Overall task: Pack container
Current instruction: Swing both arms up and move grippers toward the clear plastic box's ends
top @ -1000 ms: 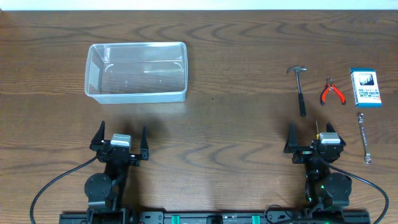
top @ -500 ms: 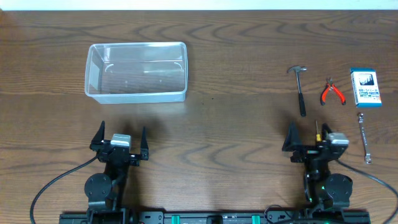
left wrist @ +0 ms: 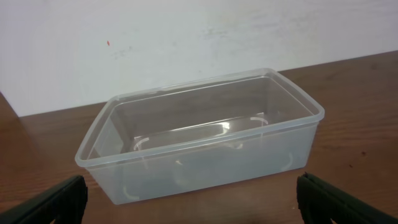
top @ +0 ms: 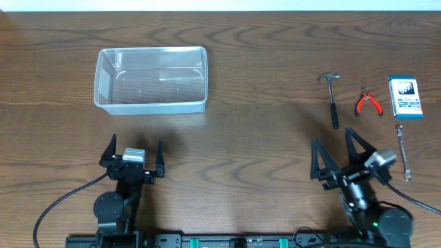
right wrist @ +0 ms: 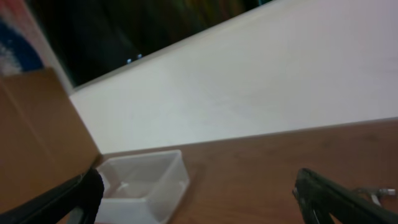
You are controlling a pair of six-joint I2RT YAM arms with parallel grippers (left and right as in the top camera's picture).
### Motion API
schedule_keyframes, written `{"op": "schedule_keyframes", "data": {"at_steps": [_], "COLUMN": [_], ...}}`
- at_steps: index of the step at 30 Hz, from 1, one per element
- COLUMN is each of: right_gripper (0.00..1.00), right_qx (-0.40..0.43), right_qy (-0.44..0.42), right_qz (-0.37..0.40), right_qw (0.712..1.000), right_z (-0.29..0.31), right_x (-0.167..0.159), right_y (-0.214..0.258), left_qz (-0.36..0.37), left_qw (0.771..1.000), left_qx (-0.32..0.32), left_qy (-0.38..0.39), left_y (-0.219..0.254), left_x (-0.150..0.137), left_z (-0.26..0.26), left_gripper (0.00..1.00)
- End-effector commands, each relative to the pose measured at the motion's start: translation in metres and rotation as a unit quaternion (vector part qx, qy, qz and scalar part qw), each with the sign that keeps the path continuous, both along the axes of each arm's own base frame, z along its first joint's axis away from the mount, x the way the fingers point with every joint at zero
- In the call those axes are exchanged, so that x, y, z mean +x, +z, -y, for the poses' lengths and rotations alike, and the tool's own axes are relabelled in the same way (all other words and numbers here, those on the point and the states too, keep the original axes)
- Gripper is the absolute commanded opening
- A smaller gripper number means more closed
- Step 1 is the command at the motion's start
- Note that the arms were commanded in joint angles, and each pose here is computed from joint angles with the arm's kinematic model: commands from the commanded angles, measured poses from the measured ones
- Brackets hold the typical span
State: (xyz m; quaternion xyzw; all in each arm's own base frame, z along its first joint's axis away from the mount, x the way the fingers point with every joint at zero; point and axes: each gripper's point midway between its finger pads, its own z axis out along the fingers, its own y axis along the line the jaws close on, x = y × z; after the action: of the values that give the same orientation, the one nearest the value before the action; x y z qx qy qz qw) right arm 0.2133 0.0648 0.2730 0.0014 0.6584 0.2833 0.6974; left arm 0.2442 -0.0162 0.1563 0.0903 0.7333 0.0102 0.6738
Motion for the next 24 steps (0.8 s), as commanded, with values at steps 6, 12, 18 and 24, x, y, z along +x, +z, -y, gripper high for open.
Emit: {"op": "schedule_keyframes", "data": {"at_steps": [6, 12, 18, 24], "right_gripper": [0.99, 0.99, 0.99, 0.99], "right_qx": [-0.085, -0.103, -0.185, -0.147], "right_qy": [-0.004, 0.012, 0.060, 0.080], "right_qz": [-0.083, -0.249, -0.396, -0.469], "right_qw": [0.993, 0.963, 0.898, 0.867], "right_z": [0.001, 0.001, 0.002, -0.005], "right_x": [-0.022, -0.034, -0.052, -0.048], "right_y": [0.058, 0.063, 0.037, 0.024], "left_qz": [-0.025, -0.025, -0.025, -0.025], "left_qw": [1.000, 1.000, 1.000, 1.000], "left_qx": [0.002, 0.002, 0.002, 0.002], "left_qy": [-0.002, -0.002, -0.002, -0.002], "left_y": [-0.017, -0.017, -0.017, -0.017], "left_x": [-0.001, -0.001, -0.001, -0.001], "left_z": [0.000, 0.000, 0.000, 0.000], "left_gripper": [0.98, 0.98, 0.98, 0.98]}}
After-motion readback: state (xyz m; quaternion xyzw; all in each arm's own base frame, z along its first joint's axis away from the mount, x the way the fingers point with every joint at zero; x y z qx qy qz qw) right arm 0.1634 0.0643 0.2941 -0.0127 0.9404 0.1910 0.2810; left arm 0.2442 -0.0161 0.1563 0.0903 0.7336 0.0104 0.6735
